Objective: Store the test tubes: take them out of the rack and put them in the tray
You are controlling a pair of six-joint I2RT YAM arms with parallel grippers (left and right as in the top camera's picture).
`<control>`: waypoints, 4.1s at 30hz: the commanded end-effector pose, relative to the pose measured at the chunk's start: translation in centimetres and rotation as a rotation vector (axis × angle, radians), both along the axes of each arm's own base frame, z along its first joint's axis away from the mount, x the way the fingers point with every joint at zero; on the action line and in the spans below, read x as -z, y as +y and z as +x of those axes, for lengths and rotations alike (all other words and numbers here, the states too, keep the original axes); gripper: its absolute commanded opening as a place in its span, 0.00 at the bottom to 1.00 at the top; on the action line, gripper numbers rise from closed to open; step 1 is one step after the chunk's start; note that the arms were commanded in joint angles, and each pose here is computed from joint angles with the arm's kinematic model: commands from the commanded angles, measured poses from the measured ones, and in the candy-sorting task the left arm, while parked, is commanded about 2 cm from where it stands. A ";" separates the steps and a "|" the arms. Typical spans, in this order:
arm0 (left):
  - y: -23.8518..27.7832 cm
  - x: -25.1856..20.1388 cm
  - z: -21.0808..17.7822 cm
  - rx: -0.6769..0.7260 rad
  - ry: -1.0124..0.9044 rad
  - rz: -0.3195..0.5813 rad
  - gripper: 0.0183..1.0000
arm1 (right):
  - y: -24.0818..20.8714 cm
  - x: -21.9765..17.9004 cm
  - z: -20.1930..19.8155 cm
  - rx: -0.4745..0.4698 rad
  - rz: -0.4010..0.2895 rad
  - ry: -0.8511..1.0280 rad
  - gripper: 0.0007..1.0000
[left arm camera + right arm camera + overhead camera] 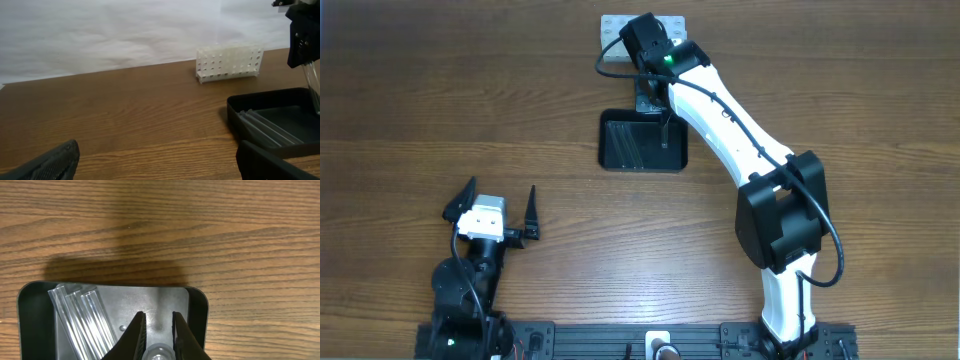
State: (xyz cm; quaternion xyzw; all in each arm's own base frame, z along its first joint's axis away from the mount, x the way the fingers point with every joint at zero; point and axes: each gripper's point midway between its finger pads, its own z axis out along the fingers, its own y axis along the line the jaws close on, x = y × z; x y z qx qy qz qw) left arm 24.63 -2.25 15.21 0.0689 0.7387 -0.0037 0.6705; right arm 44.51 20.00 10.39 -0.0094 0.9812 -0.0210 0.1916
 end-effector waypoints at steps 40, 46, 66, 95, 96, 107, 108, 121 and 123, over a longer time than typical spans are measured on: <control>-0.1 0.1 0.0 0.008 -0.002 0.006 1.00 | -0.9 4.2 -0.1 0.078 -0.004 0.099 0.30; -0.1 0.1 0.0 0.008 -0.002 0.006 1.00 | -2.7 -4.3 7.2 0.009 0.099 -0.251 0.59; -0.1 0.1 0.0 0.008 -0.002 0.006 1.00 | -18.3 -18.8 3.5 0.114 0.089 -0.854 0.99; -0.1 0.1 0.0 0.008 -0.002 0.006 1.00 | -25.0 -6.3 -18.8 0.354 0.012 -1.164 0.99; -0.1 0.1 0.0 0.008 -0.002 0.006 1.00 | -25.0 -6.3 -18.8 0.354 0.011 -1.162 0.99; -0.1 0.1 0.0 0.008 -0.002 0.006 1.00 | -25.0 -5.5 -19.4 0.352 0.005 -1.132 0.99; -0.1 0.1 0.0 0.008 -0.002 0.006 1.00 | -25.0 -5.5 -19.6 0.352 0.006 -1.133 0.99; -0.1 0.1 0.0 0.008 -0.002 0.006 1.00 | -24.5 -5.8 -20.5 0.291 -0.026 -1.144 0.99; -0.1 0.1 0.0 0.008 -0.002 0.006 1.00 | -24.3 -5.7 -20.4 0.263 -0.039 -1.138 0.99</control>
